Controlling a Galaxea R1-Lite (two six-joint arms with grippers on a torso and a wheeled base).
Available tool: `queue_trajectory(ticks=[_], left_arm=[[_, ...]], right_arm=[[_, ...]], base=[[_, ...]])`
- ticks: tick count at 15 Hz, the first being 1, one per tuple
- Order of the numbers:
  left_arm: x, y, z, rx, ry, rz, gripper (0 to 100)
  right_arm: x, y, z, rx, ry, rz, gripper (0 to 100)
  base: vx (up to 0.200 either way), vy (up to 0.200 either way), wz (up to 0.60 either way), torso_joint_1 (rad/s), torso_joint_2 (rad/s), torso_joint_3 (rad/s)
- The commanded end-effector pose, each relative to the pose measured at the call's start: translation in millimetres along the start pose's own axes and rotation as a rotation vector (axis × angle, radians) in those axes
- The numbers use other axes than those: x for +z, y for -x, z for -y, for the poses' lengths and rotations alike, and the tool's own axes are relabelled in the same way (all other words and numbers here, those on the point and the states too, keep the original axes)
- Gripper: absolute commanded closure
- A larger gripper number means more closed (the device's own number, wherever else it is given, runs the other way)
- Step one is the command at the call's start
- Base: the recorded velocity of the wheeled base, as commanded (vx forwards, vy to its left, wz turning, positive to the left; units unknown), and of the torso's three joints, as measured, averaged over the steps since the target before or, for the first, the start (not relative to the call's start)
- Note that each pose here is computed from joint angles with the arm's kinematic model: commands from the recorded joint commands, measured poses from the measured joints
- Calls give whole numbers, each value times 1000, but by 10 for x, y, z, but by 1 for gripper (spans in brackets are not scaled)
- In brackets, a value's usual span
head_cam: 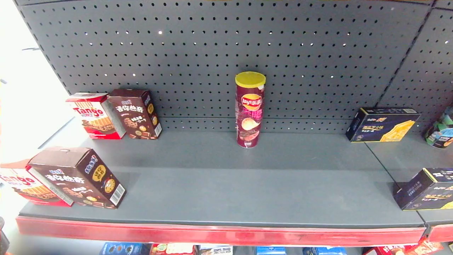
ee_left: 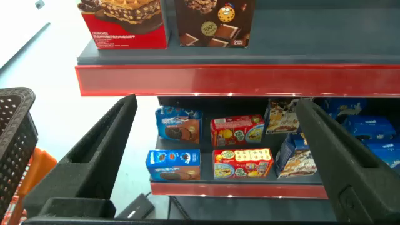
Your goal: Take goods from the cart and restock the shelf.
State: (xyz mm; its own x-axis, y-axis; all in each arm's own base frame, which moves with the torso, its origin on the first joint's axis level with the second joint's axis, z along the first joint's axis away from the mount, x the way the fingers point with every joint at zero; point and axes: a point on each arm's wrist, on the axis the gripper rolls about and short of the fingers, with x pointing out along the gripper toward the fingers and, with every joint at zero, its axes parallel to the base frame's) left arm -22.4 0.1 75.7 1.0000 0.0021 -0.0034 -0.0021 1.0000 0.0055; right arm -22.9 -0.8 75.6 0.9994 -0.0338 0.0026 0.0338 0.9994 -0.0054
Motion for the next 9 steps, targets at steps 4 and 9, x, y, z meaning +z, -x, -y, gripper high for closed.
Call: queue_trajectory(ticks=[4, 9], left_arm=[[-1, 0, 0, -1, 1, -1, 0], [-1, 0, 0, -1, 1, -1, 0]], right_arm=[[-1, -1, 0, -1, 2, -3, 0], [-1, -1, 0, -1, 4, -3, 0]], base=[[0, 0, 150, 1, 1, 2], [0, 0, 600, 4, 1, 0]])
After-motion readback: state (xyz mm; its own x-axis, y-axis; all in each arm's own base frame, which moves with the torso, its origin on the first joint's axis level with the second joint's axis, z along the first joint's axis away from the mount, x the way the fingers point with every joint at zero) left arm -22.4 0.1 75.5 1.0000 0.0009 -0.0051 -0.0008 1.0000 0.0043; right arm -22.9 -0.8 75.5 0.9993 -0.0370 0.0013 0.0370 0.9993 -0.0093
